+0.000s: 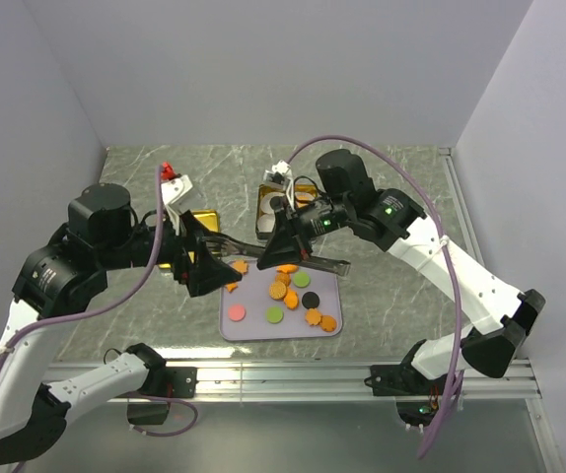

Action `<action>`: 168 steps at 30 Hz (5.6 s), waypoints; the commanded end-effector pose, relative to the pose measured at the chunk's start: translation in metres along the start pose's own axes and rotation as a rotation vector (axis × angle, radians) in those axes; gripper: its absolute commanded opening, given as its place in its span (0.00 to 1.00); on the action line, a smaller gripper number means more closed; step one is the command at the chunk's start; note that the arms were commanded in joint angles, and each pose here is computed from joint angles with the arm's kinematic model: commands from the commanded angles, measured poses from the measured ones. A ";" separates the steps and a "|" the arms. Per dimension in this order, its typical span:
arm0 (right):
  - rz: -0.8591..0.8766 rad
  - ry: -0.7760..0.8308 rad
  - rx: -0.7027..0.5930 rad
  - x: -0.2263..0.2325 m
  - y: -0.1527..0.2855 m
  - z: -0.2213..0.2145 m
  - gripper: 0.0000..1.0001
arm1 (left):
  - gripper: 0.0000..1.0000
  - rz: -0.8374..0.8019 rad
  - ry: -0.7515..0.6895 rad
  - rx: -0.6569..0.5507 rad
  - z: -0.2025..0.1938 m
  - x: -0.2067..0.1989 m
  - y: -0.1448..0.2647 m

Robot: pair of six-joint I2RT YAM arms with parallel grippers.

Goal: Pack the cookies

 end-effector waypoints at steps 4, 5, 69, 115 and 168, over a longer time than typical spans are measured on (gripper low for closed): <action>-0.172 -0.217 0.052 -0.024 0.005 -0.023 0.02 | 0.99 0.586 0.040 -0.352 0.038 0.046 0.034; -0.198 -0.241 0.058 -0.030 0.005 -0.027 0.02 | 0.99 0.640 0.065 -0.372 0.037 0.051 0.037; -0.762 -0.584 0.583 -0.102 -0.024 -0.162 0.51 | 0.99 1.213 0.289 -0.390 -0.105 0.165 0.015; -1.219 -0.559 0.464 -0.127 -0.053 -0.224 1.00 | 0.99 1.150 0.245 -0.376 -0.108 0.165 0.009; -1.043 -0.561 0.465 -0.053 -0.007 -0.161 0.51 | 0.99 1.133 0.247 -0.399 -0.107 0.160 0.013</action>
Point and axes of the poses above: each gripper's point midway between its finger pads, its own y axis back along the fingers, its own x axis along the line the jaws close on, z = x × y, the point moved 7 cm from there along y, back along the fingers, and after that the axes turned 5 degrees about y, right-handed, at the moved point
